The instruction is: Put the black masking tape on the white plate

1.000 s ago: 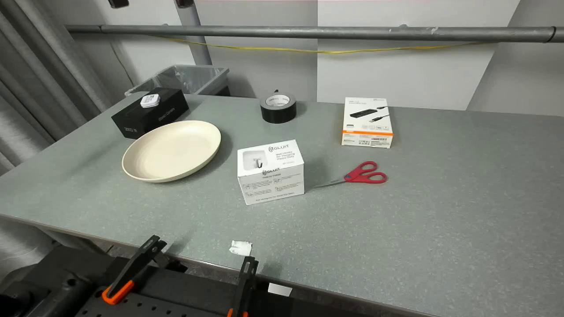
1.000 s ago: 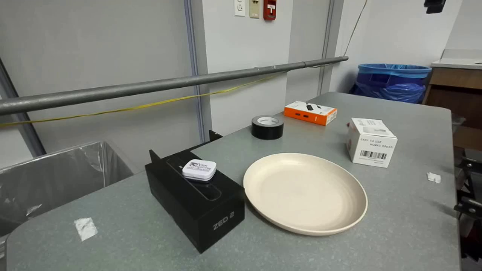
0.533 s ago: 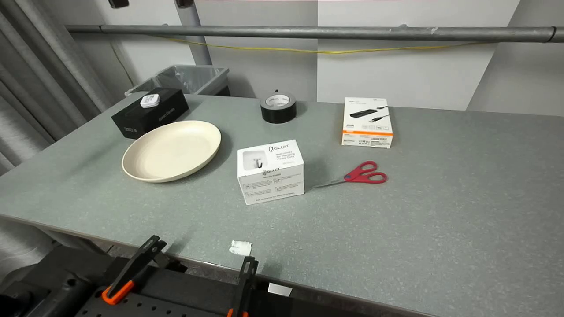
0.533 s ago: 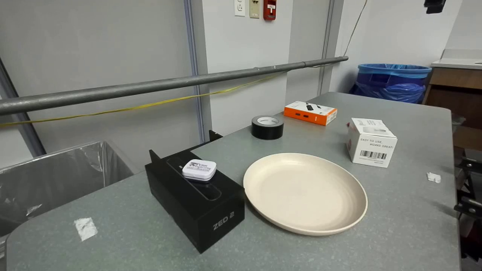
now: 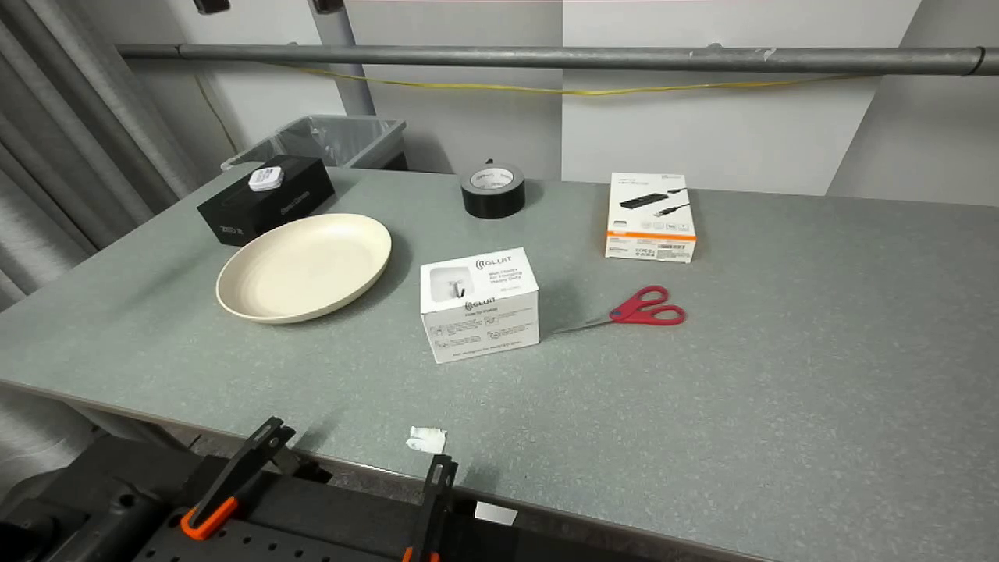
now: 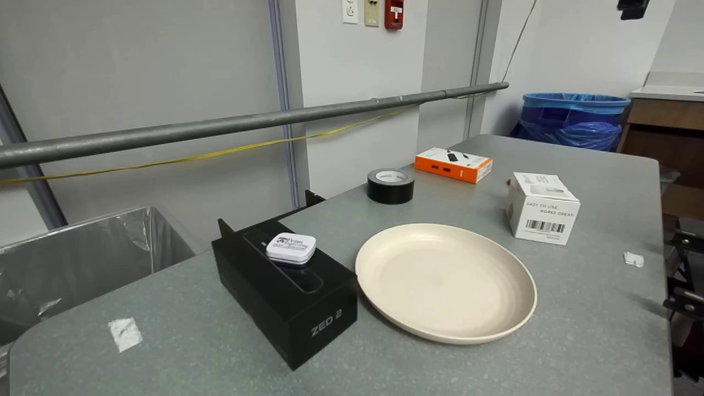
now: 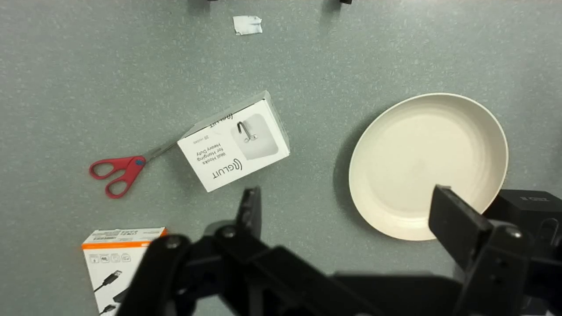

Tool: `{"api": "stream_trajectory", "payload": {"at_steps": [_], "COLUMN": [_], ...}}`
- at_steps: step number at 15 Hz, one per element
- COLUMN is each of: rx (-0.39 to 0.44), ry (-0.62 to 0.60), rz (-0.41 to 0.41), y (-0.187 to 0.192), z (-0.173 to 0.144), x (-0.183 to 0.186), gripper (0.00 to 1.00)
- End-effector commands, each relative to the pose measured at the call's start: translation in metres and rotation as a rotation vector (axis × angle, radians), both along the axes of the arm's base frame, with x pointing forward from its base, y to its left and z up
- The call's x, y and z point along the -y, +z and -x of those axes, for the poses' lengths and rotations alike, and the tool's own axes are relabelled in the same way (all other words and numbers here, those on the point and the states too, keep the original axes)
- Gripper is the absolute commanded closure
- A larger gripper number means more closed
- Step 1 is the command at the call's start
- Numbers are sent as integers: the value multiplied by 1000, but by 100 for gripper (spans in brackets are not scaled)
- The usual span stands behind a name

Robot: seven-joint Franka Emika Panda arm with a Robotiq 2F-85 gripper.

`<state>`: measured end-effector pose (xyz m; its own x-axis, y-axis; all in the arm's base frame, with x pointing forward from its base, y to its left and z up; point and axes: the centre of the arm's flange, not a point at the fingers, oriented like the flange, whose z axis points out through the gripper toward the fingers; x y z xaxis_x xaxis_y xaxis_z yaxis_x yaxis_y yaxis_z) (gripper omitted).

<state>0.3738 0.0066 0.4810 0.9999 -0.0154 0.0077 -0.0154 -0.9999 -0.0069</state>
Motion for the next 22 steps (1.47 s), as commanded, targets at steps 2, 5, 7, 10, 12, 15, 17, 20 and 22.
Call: {"api": "stream_trajectory", "payload": {"at_steps": [2, 5, 7, 10, 12, 15, 17, 20, 22], "rx": [120, 167, 185, 165, 164, 158, 163, 182, 159], "ry": [-25, -20, -20, -56, -27, -28, -28, -44, -58], "rz": [-5, -13, -6, -7, -10, -9, -9, 32, 19], "y": [-24, -45, -58, -69, -74, -77, -74, -89, -98], "z": [-41, -80, -107, -141, -111, -110, -110, -125, -142], "x": [-13, -28, -37, -43, -37, -37, -37, -37, -31], "gripper": [0, 0, 0, 0, 0, 0, 0, 0, 0]}}
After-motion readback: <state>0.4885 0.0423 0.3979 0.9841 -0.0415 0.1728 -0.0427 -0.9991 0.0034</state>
